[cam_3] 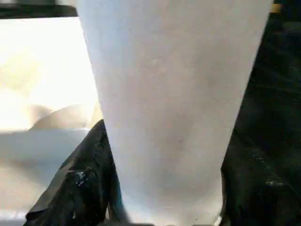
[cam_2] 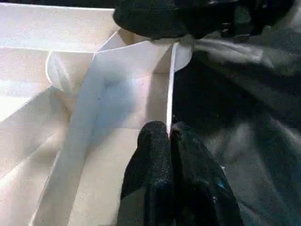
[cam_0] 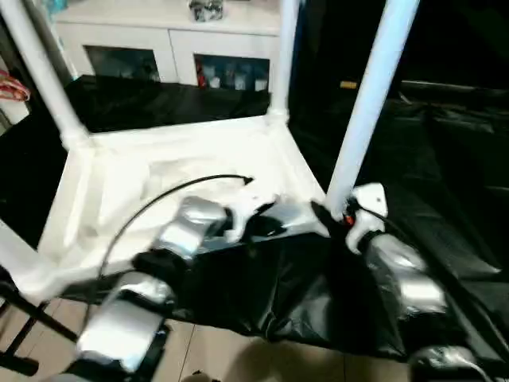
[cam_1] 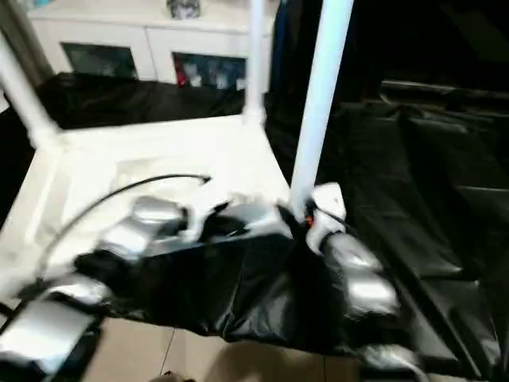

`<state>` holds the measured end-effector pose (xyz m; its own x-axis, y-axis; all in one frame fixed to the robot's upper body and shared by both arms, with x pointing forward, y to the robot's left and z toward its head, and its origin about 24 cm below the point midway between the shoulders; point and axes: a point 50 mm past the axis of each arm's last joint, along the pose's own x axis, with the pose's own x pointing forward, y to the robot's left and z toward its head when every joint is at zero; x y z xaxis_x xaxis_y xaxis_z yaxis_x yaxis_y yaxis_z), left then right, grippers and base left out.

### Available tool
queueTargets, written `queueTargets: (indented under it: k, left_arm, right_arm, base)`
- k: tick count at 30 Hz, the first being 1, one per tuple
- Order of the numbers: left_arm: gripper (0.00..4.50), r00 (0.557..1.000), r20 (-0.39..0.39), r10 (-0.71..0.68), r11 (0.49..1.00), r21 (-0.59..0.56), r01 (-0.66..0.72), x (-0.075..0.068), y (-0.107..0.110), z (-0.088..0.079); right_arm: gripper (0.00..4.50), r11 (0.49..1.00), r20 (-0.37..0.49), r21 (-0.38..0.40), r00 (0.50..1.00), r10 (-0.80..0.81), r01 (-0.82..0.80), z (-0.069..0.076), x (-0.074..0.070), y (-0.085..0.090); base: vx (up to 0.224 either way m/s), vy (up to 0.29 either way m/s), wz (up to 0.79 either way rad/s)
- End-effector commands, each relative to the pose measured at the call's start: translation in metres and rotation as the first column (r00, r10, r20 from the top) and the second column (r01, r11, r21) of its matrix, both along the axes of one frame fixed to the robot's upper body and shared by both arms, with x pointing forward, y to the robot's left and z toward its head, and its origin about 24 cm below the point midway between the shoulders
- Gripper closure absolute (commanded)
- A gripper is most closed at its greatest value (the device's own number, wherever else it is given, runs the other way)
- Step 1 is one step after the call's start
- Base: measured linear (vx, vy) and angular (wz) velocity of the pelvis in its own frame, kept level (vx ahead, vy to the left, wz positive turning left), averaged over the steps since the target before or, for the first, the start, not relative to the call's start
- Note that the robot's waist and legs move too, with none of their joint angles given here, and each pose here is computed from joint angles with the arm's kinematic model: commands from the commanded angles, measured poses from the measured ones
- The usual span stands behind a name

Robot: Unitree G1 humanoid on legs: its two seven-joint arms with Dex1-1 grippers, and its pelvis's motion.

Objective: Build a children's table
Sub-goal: Rotate leg to tighten

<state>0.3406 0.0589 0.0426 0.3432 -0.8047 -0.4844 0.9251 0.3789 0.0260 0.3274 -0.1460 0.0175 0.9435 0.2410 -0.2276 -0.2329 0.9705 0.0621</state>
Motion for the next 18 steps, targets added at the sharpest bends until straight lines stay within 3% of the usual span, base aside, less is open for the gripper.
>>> queueTargets:
  k: [1,2,4,6,9,13,14,18]
  left_arm:
    - [4.5,0.998,0.038,-0.045,0.998,-0.051,0.047,-0.002,-0.034,0.012]
    - [4.5,0.998,0.035,-0.054,0.997,-0.055,0.056,-0.003,-0.034,0.012]
    - [4.5,0.997,0.03,-0.075,0.995,-0.06,0.077,-0.005,-0.032,0.011]
    - [4.5,0.995,0.026,-0.099,0.993,-0.062,0.1,-0.006,-0.028,0.011]
    - [4.5,0.992,0.022,-0.122,0.99,-0.064,0.123,-0.006,-0.021,0.011]
    - [4.5,0.984,0.023,-0.177,0.982,-0.057,0.178,-0.007,-0.005,0.013]
    - [4.5,0.979,0.018,-0.202,0.978,-0.059,0.202,-0.008,0.001,0.014]
    - [4.5,0.972,0.009,-0.233,0.971,-0.06,0.233,-0.009,0.009,0.015]
  right_arm:
    - [1.83,0.984,-0.102,-0.023,0.979,0.175,-0.178,-0.021,-0.013,0.055]
    - [1.83,0.984,-0.092,-0.025,0.98,0.175,-0.178,-0.02,-0.012,0.056]
    - [1.13,0.985,-0.072,0.003,0.983,0.171,-0.171,-0.016,-0.011,0.055]
    - [1.13,0.982,-0.054,0.036,0.98,0.189,-0.187,-0.013,-0.01,0.053]
    - [0.81,0.975,-0.023,0.013,0.975,0.223,-0.223,-0.008,-0.009,0.048]
    - [0.81,0.946,0.0,-0.011,0.946,0.324,-0.324,-0.001,-0.009,0.026]
    - [0.81,0.919,0.0,-0.024,0.92,0.393,-0.393,0.002,-0.012,0.018]
    - [0.81,0.872,-0.011,-0.038,0.873,0.488,-0.488,0.004,-0.017,0.009]
  base:
    - [0.0,0.0,0.0]
    - [0.0,0.0,0.0]
    - [0.0,0.0,0.0]
    - [0.0,0.0,0.0]
    - [0.0,0.0,0.0]
    - [0.0,0.0,0.0]
    - [0.0,0.0,0.0]
    - [0.0,0.0,0.0]
